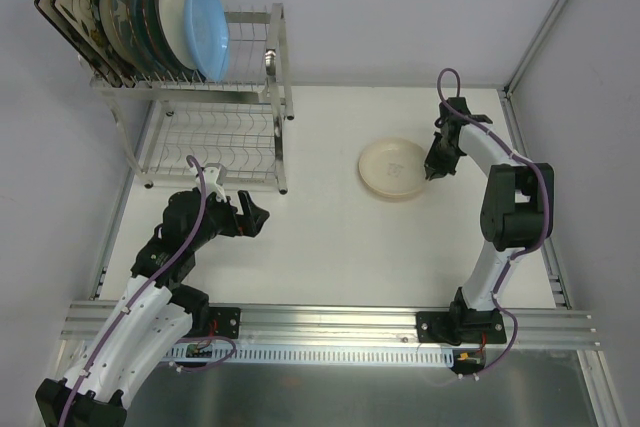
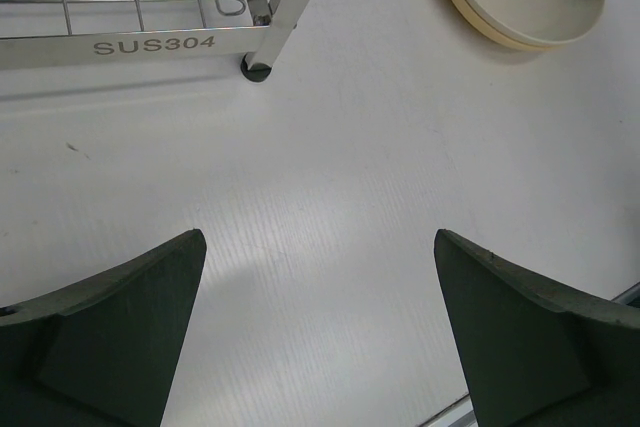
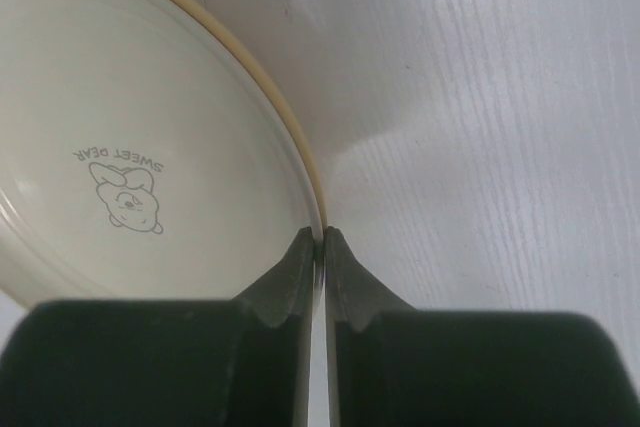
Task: Load the plates into the dish rack
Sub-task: Grab a plate with the right arm
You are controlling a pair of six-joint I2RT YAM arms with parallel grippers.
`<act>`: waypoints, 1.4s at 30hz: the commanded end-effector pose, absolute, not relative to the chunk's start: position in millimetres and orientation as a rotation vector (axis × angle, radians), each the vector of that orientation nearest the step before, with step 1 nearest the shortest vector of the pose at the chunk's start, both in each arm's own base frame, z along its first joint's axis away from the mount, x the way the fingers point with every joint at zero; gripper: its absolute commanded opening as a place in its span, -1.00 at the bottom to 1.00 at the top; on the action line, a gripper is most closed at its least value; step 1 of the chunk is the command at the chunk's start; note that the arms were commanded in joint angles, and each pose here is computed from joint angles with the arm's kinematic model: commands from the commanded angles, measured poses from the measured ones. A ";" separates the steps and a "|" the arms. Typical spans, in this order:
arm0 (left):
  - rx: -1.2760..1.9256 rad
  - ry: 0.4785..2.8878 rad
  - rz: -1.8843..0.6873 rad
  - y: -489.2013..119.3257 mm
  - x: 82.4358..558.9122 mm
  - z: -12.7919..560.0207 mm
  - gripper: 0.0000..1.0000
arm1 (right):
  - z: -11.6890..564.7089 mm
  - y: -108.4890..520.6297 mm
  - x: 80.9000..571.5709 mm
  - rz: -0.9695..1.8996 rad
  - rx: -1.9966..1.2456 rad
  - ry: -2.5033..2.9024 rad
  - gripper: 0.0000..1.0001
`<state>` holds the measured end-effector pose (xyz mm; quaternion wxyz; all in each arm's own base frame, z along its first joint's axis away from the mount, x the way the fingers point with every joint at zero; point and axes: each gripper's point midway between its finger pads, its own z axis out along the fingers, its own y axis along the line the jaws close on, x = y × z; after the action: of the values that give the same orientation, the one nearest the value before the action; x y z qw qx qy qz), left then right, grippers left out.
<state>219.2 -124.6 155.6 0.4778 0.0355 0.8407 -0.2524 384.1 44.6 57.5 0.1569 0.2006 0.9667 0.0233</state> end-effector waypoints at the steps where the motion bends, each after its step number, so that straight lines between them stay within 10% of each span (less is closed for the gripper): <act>1: 0.070 2.009 -0.661 -129.2 222.5 169.3 0.98 | 80.2 44.2 382.8 0.061 0.546 2.756 -0.92; 17: 0.060 2.022 -0.675 -130.5 220.8 165.9 0.98 | 55.1 43.1 378.8 -0.011 0.527 2.822 -0.74; 42: 0.028 1.991 -0.730 -137.9 228.0 195.6 0.98 | 134.2 57.1 383.7 0.171 0.510 2.636 -0.99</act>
<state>222.2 -130.2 163.2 0.4653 0.0123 0.8427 -0.2705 382.9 51.4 94.2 0.1812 0.1834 0.9656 0.0334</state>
